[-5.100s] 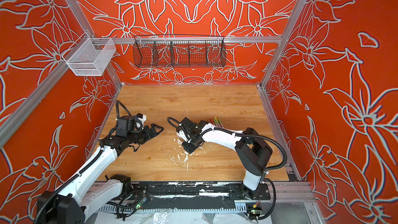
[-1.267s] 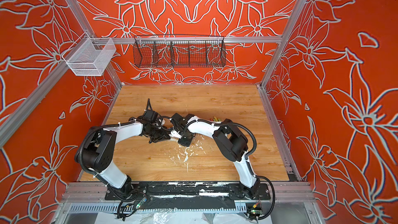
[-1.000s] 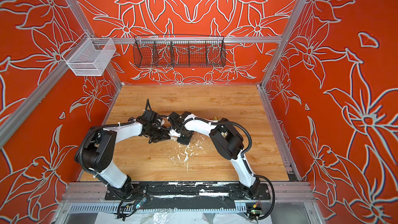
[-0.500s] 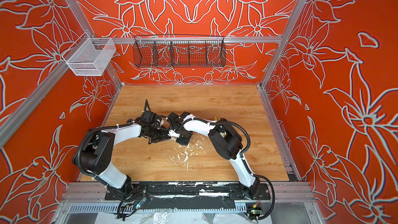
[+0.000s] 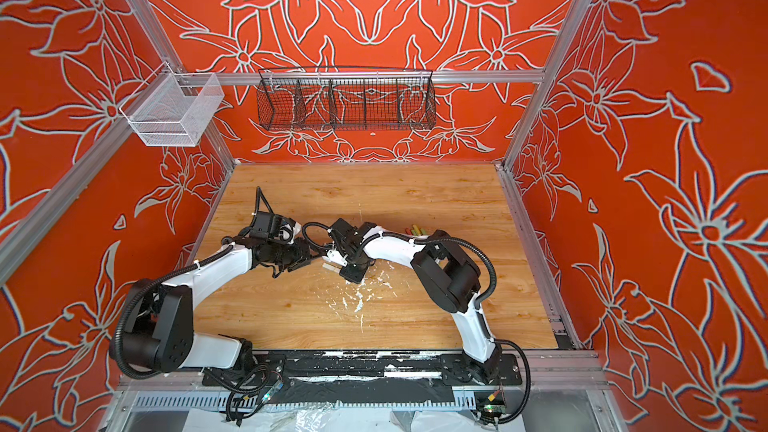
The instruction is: Insert the pens into the pen caps
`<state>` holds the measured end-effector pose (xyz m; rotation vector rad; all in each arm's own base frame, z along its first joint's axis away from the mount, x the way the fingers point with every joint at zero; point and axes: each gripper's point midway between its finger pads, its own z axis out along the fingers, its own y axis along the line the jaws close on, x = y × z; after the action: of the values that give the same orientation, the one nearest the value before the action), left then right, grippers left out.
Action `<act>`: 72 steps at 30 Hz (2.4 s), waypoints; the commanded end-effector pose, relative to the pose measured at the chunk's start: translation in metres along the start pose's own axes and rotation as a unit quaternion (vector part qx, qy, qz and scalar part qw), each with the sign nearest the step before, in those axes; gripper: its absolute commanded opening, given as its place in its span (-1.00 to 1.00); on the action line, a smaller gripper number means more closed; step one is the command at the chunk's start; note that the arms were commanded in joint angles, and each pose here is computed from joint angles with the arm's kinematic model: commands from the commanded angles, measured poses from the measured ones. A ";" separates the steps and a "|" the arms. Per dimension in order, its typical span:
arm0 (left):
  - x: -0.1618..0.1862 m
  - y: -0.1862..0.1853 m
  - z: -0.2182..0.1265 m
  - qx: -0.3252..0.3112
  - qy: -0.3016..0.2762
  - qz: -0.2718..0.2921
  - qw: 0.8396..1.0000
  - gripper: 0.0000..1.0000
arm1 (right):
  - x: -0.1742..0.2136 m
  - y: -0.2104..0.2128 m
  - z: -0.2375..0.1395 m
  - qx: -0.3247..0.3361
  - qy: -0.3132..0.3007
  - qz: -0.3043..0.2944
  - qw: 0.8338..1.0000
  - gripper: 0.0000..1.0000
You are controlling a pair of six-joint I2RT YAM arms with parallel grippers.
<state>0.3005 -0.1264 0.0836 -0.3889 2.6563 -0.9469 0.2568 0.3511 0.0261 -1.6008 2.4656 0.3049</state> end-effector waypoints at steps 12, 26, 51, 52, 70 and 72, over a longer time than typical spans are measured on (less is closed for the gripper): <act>0.006 -0.002 -0.025 0.028 -0.035 -0.014 0.999 0.37 | -0.019 0.010 -0.013 -0.018 -0.096 0.022 0.995 -1.00; 0.004 -0.028 -0.044 0.089 -0.064 0.020 0.994 0.34 | -0.040 0.023 -0.070 -0.026 -0.219 0.022 0.975 -1.00; -0.001 -0.056 -0.060 0.151 -0.098 0.065 0.981 -0.54 | -0.090 0.053 -0.114 -0.062 -0.333 0.046 0.940 -1.00; -0.001 -0.055 -0.060 0.150 -0.097 0.065 0.982 -0.58 | -0.091 0.054 -0.113 -0.062 -0.333 0.046 0.940 -1.00; 0.006 -0.055 -0.060 0.148 -0.094 0.075 0.982 -1.00 | -0.123 0.057 -0.101 -0.097 -0.328 0.066 0.938 -0.44; 0.007 -0.055 -0.059 0.147 -0.094 0.076 0.982 -1.00 | -0.124 0.057 -0.100 -0.097 -0.325 0.067 0.938 -0.69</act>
<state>0.2847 -0.1335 0.1610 -0.2260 2.2982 -1.1682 0.2506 0.4465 0.1552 -1.1361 2.0629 0.9237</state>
